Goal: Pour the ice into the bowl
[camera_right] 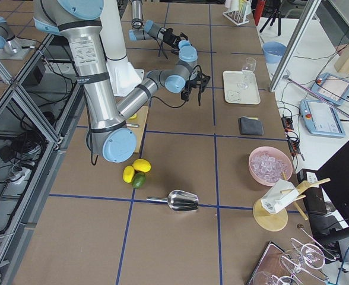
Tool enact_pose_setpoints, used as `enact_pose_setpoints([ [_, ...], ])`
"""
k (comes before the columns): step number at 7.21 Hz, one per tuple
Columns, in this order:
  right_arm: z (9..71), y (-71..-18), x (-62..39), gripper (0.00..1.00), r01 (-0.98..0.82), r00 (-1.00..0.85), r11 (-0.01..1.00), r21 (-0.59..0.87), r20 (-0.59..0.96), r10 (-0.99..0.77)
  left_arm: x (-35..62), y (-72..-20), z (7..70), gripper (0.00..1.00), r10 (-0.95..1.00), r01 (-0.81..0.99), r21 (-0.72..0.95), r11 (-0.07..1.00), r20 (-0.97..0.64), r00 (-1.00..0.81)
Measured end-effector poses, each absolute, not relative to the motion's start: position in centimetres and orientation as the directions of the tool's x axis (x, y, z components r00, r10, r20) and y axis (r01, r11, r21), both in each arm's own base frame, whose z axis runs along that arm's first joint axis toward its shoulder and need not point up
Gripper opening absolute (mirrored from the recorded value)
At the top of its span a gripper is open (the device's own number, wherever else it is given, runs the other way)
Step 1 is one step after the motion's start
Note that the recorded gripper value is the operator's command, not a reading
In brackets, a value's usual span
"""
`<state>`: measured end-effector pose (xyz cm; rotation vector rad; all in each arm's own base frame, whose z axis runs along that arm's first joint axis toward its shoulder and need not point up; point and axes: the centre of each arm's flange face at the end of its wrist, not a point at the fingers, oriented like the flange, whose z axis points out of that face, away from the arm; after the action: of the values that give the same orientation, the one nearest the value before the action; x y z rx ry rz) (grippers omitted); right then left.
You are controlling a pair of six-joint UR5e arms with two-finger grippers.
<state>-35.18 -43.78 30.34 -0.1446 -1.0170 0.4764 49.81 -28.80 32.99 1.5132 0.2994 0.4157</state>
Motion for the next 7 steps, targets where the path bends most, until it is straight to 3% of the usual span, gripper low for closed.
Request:
enact_pose_setpoints([
  [3, 29.9, -43.8, -35.3, 1.00, -0.312, 0.430, 0.891, -0.330, 0.787, 0.443, 52.1, -30.1, 32.4, 0.00, 0.464, -0.392, 0.920, -0.009, 0.351, 0.813],
  [7, 29.6, -43.8, -35.2, 1.00, -0.311, 0.426, 0.894, -0.322, 0.794, 0.434, 52.2, -32.0, 33.3, 0.00, 0.433, -0.749, 0.655, -0.101, 0.707, 0.559],
])
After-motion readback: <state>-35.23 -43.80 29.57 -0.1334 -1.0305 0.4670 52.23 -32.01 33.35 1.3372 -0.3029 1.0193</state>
